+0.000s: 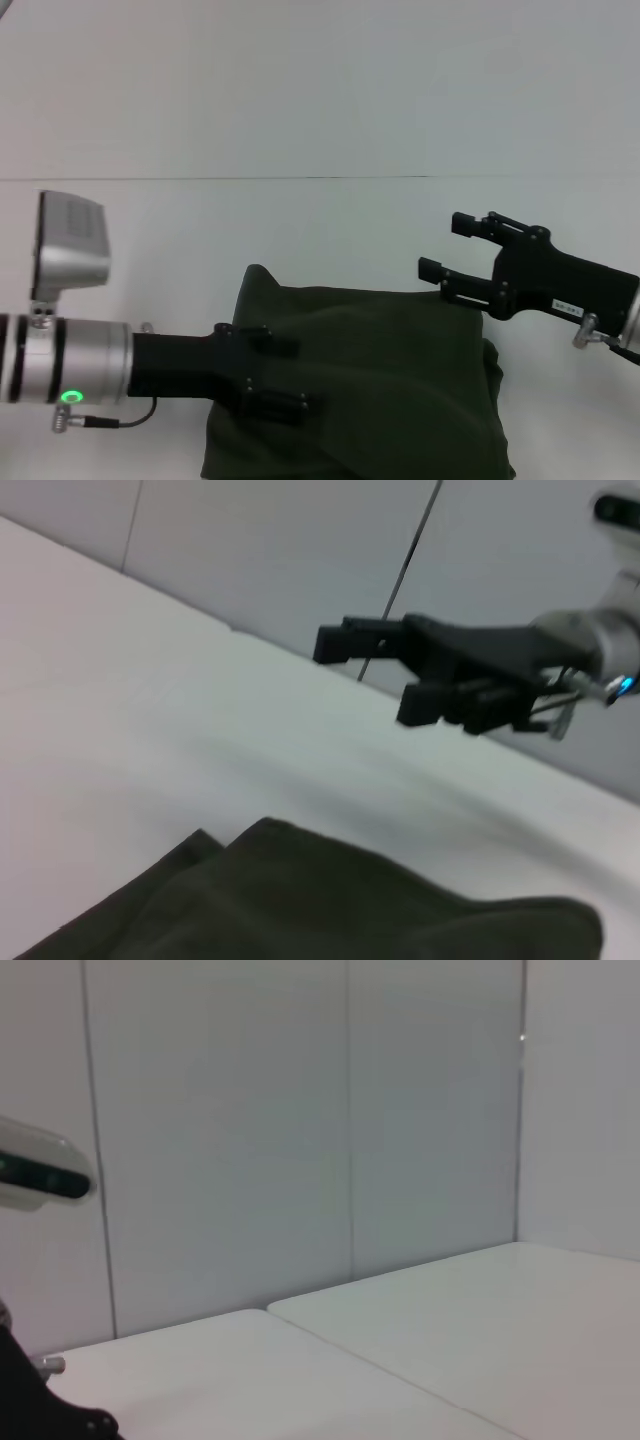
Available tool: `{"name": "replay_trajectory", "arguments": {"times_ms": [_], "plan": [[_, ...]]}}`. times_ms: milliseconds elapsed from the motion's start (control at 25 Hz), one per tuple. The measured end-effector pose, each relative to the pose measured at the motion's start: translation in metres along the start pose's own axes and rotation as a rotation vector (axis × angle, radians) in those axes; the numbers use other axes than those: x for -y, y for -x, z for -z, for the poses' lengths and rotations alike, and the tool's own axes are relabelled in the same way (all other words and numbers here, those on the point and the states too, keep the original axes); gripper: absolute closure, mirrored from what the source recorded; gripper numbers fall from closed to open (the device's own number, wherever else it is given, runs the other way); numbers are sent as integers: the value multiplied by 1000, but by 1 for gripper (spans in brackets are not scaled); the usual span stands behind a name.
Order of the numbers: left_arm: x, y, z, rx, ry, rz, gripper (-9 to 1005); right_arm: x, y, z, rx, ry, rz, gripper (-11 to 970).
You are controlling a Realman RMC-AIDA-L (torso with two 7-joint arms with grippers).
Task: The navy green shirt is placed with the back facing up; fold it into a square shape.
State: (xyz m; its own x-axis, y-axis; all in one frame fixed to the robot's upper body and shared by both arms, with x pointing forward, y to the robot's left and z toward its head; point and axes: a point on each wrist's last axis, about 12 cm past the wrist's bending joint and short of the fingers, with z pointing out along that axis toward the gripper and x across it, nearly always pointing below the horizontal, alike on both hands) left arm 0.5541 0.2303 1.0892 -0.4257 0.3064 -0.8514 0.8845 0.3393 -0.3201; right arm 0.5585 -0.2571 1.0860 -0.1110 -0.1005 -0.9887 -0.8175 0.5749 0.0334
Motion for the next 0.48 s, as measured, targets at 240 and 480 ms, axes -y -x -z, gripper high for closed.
{"name": "replay_trajectory", "arguments": {"times_ms": [240,480], "plan": [[-5,-5,-16,-73,45,-31,53,-4,-9,9,-1,-14,-30,121],[-3,-15,-24,-167,33,-33,57,-4,-11,12,3,-18,-41,122]]}}
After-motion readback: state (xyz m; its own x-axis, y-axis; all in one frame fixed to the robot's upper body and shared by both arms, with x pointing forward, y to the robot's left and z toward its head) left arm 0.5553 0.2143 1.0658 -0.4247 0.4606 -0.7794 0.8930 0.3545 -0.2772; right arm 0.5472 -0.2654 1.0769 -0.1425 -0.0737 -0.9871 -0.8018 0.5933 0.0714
